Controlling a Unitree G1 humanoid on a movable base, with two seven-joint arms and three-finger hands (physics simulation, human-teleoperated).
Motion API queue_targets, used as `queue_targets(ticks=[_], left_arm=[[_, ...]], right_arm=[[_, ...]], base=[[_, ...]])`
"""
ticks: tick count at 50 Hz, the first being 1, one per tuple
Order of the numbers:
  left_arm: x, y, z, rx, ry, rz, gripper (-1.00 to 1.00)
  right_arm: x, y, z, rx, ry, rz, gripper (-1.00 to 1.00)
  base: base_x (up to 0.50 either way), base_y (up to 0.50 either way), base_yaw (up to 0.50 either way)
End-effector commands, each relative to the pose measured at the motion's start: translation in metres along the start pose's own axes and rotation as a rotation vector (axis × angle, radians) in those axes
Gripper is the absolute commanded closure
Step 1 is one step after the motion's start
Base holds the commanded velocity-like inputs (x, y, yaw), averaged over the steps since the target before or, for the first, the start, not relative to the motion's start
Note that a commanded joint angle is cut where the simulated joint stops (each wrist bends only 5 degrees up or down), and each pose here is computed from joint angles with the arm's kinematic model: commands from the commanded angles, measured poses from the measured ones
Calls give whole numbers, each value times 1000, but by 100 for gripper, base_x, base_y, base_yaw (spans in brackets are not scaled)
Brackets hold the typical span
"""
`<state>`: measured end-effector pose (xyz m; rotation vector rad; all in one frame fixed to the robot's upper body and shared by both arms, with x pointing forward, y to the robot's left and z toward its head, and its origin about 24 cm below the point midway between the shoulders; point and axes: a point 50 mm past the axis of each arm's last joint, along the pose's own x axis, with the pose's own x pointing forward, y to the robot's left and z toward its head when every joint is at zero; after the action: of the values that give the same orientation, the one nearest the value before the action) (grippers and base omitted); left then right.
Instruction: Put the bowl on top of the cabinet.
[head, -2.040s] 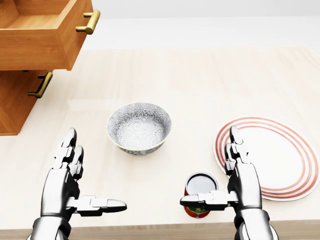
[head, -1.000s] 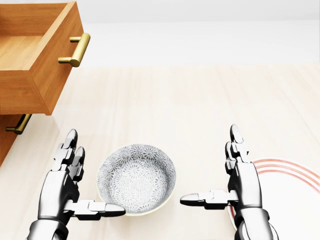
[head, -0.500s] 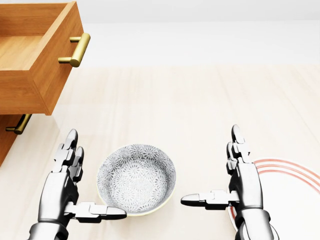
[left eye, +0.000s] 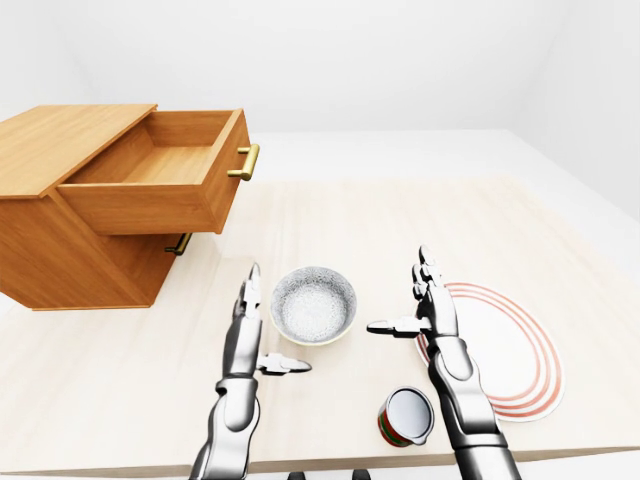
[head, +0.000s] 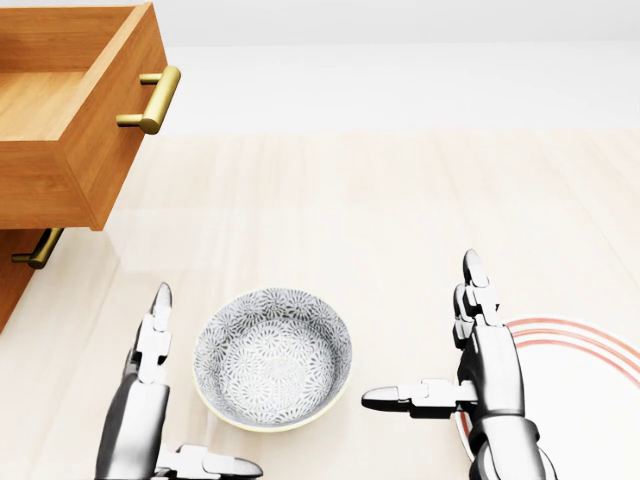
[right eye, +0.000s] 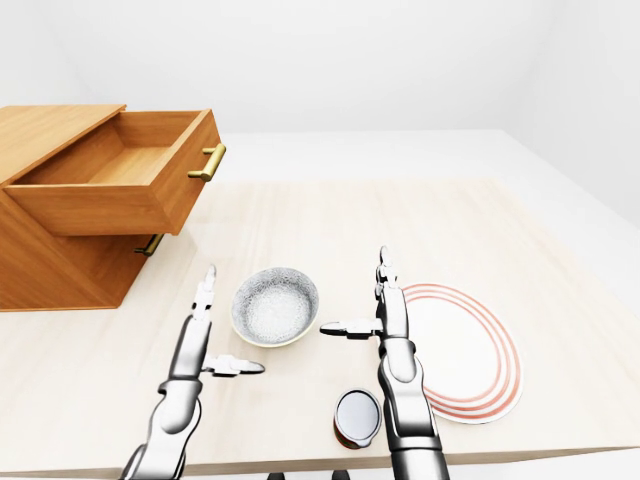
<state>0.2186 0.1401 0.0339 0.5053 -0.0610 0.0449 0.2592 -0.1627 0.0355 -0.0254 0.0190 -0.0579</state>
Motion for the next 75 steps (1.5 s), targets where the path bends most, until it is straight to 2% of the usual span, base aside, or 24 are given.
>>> queue_targets(ticks=[1,2,3,6,7,8,9,11,15,20,26,33,39,52,53,54,55,60,66,67,68,75], left_arm=[[-12,-9,4,165,-40,25,-100],[-13,-9,4,183,-47,28,-100],[-11,-6,4,260,-71,104,-100],[-10,-8,5,262,-75,98,-100],[-10,-6,7,304,-97,136,-100],[-14,-5,9,390,-140,189,-100],[-16,-7,10,430,-163,205,-100],[-18,-9,10,459,-184,209,-100],[-20,-20,13,600,-265,152,-100],[-22,-35,14,689,-329,83,-100],[-21,-55,14,840,-442,-4,-100],[-20,-73,8,898,-481,-90,-100],[-20,-79,7,887,-480,-113,-100],[-20,-89,-7,936,-471,-188,-100],[-20,-90,-8,941,-471,-195,-89],[-20,-89,-8,938,-467,-193,66],[-20,-88,-10,938,-460,-195,99],[-24,-94,-14,964,-470,-231,99],[-23,-90,-13,951,-461,-214,98],[-16,-33,60,716,-544,181,97],[-17,-28,67,692,-553,213,97],[-17,-21,73,671,-562,249,97]], right_arm=[[1,0,-1,2,1,-1,-100],[1,0,-1,1,2,-1,-100],[1,0,-1,1,3,0,-100],[1,0,0,1,2,2,-100],[1,0,-1,1,2,2,-100],[1,0,-1,2,3,2,-100],[2,1,-2,2,4,3,-100],[2,2,-2,1,5,5,-100],[2,3,-2,-2,4,8,-100],[2,3,-2,-3,4,9,-100],[1,4,-2,-4,5,14,-100],[0,4,-2,-5,1,16,-100],[1,3,-1,-5,-2,16,-100],[2,4,-3,-8,-1,18,-100],[2,4,-3,-8,-1,20,-100],[2,4,-3,-8,0,20,-100],[2,4,-3,-9,-1,21,-100],[2,4,-3,-10,-1,20,-100],[2,4,-2,-10,-2,18,-100],[-1,4,0,-7,-8,23,-100],[-1,5,0,-7,-8,24,-100],[-2,5,0,-7,-9,25,-100]], base=[[0,0,0],[0,0,0],[0,0,0],[0,0,0],[0,0,0],[0,0,0],[0,0,0],[0,0,0],[0,0,0],[0,0,0],[0,0,0],[0,0,0],[0,0,0],[0,0,0],[0,0,0],[0,0,0],[0,0,0],[0,0,0],[0,0,0],[0,0,0],[0,0,0],[0,0,0]])
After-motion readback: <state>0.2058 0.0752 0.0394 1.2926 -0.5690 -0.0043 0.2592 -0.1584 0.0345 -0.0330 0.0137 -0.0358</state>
